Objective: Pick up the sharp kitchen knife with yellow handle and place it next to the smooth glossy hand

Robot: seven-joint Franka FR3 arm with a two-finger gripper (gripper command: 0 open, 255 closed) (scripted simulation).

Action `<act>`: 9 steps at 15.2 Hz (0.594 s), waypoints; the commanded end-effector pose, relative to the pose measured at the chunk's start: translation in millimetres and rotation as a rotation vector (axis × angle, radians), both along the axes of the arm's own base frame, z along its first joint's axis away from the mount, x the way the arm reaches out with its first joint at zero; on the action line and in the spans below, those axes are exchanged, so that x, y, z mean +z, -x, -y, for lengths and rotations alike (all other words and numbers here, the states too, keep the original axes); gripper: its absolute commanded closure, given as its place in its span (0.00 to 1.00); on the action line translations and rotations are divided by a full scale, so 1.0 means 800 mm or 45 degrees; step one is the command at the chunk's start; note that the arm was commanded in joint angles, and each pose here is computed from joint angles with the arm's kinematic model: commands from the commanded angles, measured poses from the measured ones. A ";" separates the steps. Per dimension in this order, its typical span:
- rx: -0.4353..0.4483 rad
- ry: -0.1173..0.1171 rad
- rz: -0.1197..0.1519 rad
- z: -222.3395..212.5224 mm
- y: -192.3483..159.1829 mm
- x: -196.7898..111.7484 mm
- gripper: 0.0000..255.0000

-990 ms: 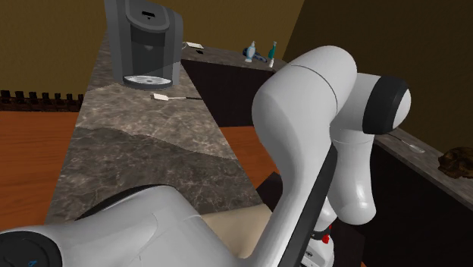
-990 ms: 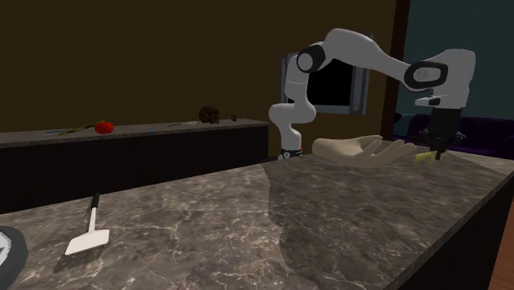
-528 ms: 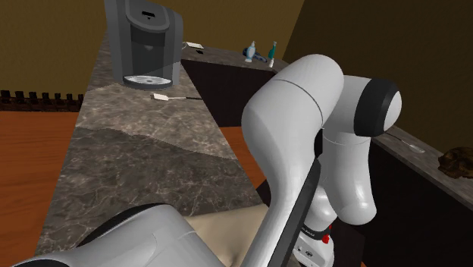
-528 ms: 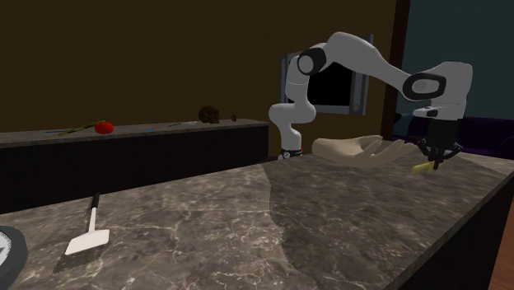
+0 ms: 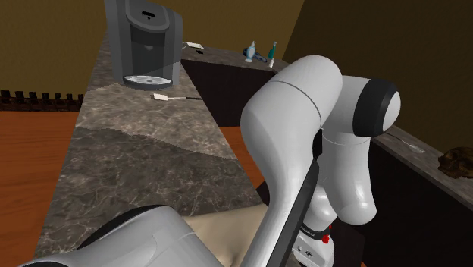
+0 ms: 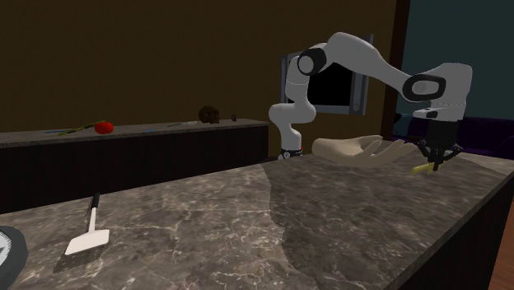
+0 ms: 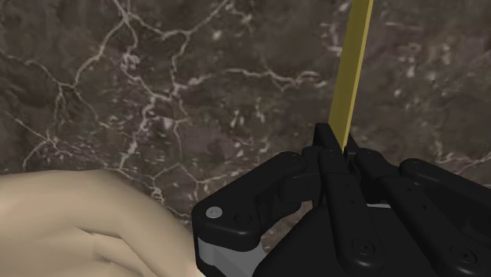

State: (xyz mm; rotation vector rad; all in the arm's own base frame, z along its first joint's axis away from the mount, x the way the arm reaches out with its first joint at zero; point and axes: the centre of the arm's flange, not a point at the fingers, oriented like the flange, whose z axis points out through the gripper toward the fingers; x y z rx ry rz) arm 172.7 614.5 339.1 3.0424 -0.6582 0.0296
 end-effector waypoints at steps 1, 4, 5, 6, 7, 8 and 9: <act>0.000 0.000 0.000 0.000 0.000 0.000 0.00; 0.000 0.000 0.000 0.000 0.000 0.000 0.00; 0.000 0.000 0.000 0.000 0.000 0.000 0.00; 0.000 0.000 0.000 0.000 0.000 0.000 0.00; 0.000 0.000 0.000 -0.001 0.000 0.016 0.00; 0.000 0.000 0.000 -0.001 0.000 0.033 0.00; 0.000 0.000 0.000 -0.002 0.001 0.049 0.00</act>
